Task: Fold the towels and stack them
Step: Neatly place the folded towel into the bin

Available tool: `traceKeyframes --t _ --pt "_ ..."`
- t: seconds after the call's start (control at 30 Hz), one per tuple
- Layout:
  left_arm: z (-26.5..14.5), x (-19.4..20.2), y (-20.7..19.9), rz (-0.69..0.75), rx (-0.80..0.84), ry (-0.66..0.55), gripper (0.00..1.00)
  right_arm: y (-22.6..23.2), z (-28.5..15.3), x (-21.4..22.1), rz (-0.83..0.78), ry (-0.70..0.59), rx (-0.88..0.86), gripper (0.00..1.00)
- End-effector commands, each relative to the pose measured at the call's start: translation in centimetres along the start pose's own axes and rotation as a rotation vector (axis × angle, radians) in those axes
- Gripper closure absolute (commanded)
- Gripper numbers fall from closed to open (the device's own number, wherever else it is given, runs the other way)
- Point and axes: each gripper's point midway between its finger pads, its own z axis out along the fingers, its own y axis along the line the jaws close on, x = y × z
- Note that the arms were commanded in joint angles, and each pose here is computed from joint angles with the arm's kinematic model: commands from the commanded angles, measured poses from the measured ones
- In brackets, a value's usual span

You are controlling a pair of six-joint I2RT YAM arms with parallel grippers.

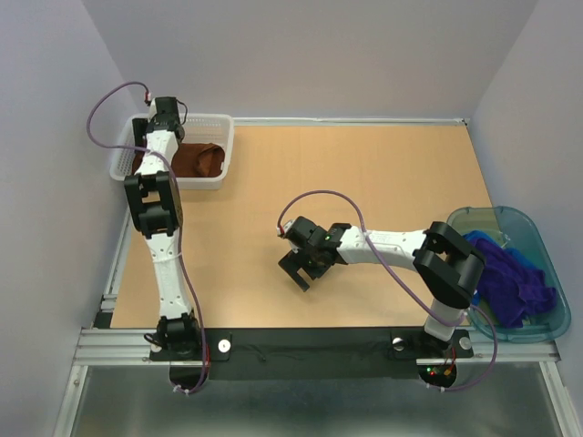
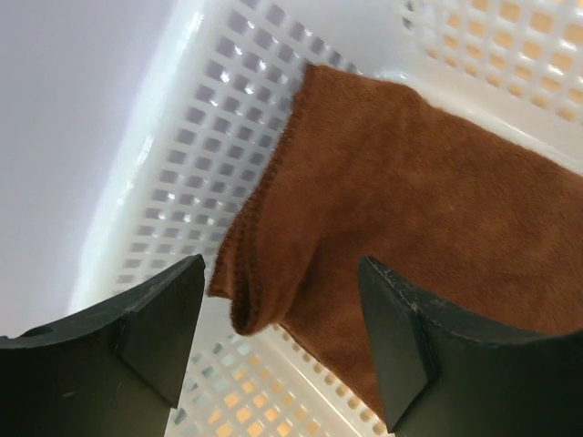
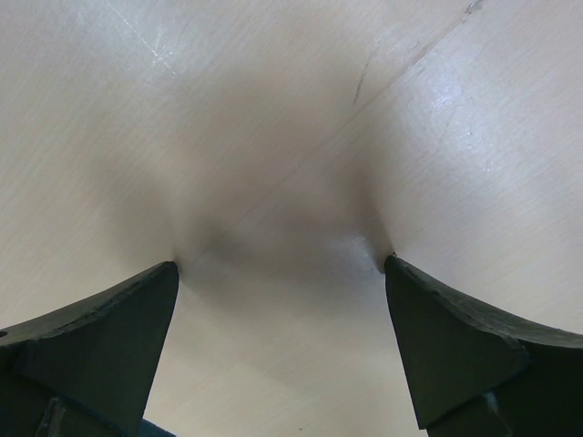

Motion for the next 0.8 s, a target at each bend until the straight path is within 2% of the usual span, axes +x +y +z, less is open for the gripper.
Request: traceKeyframes --t 0.0,0.03,0.17,0.3,0.4,0.53,0.77 --pt "-5.6 -4.2 0.8 -0.171 0.222 -0.082 0.22 -0.2 -0.6 -2.3 0.003 -0.047 0.028 0.00" --pt "-6.4 -4.4 -0.9 -0.184 0.336 -0.093 0.22 -0.1 -0.5 -2.3 0.003 -0.048 0.029 0.00" --pt "-8.8 -4.0 -4.5 -0.235 0.572 -0.104 0.22 0.0 -0.4 -2.7 0.014 -0.052 0.027 0.00" --pt "-9.9 -3.9 -7.2 -0.251 0.722 -0.089 0.22 0.2 -0.4 -2.7 0.019 -0.050 0.019 0.00" --pt "-9.7 -3.5 -8.6 -0.253 0.777 -0.076 0.21 0.1 -0.5 -2.5 0.022 -0.053 0.021 0.00" --pt "-10.2 -2.6 -10.8 -0.259 0.878 -0.039 0.14 -0.2 -0.5 -2.2 0.028 -0.053 0.031 0.00" --pt "-10.2 -0.8 -12.7 -0.276 0.949 0.028 0.13 -0.5 -0.3 -1.5 0.019 -0.046 0.043 0.00"
